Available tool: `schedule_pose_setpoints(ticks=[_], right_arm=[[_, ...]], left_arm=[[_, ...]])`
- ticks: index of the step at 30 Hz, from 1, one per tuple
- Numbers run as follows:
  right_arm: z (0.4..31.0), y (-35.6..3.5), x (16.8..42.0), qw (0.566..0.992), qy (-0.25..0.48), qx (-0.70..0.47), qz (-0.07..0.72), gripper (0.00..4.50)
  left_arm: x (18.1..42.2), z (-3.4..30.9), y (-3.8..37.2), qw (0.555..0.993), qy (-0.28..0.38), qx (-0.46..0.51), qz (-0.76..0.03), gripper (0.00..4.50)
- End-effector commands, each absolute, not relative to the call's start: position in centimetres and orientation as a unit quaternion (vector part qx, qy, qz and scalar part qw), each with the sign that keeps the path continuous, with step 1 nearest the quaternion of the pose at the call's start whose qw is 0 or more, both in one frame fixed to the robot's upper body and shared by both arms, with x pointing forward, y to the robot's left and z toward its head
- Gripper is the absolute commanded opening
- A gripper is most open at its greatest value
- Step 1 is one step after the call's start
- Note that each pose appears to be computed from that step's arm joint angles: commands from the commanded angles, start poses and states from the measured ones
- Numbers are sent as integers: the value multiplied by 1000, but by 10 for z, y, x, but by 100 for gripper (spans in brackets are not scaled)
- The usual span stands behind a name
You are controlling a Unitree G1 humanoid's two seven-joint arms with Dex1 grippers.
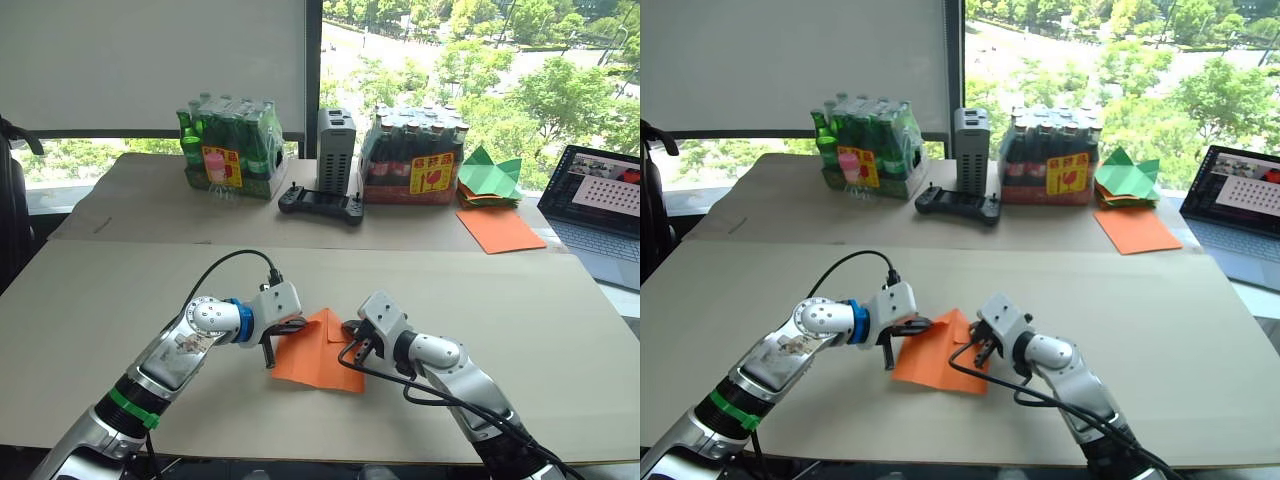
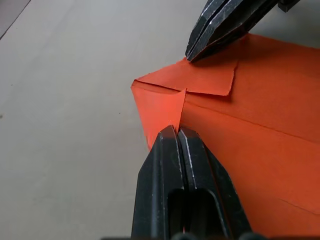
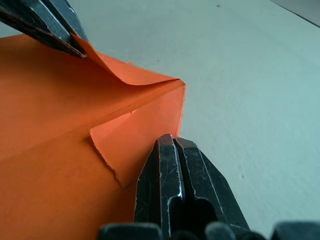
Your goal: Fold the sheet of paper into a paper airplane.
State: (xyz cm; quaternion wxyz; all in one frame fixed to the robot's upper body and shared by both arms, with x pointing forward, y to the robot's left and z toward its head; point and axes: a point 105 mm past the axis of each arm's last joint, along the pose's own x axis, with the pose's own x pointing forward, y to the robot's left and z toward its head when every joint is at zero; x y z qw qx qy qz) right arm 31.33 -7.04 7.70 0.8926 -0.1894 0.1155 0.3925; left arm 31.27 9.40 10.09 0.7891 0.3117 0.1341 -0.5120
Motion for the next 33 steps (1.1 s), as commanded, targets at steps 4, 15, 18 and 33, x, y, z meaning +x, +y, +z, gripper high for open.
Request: schedule_pose_setpoints(ticks=[4, 15, 18, 33], right_arm=[[63, -69, 311, 889, 140, -185, 394, 2], [81, -56, 317, 906, 101, -142, 387, 2], [88, -53, 319, 910, 83, -131, 384, 2], [109, -56, 335, 934, 30, -108, 338, 2]], left_arm=[[309, 92, 85, 747, 105, 376, -538, 3], [310, 69, 87, 703, 87, 452, -543, 3], [310, 66, 88, 695, 87, 462, -544, 3], [312, 56, 85, 684, 89, 475, -546, 3]])
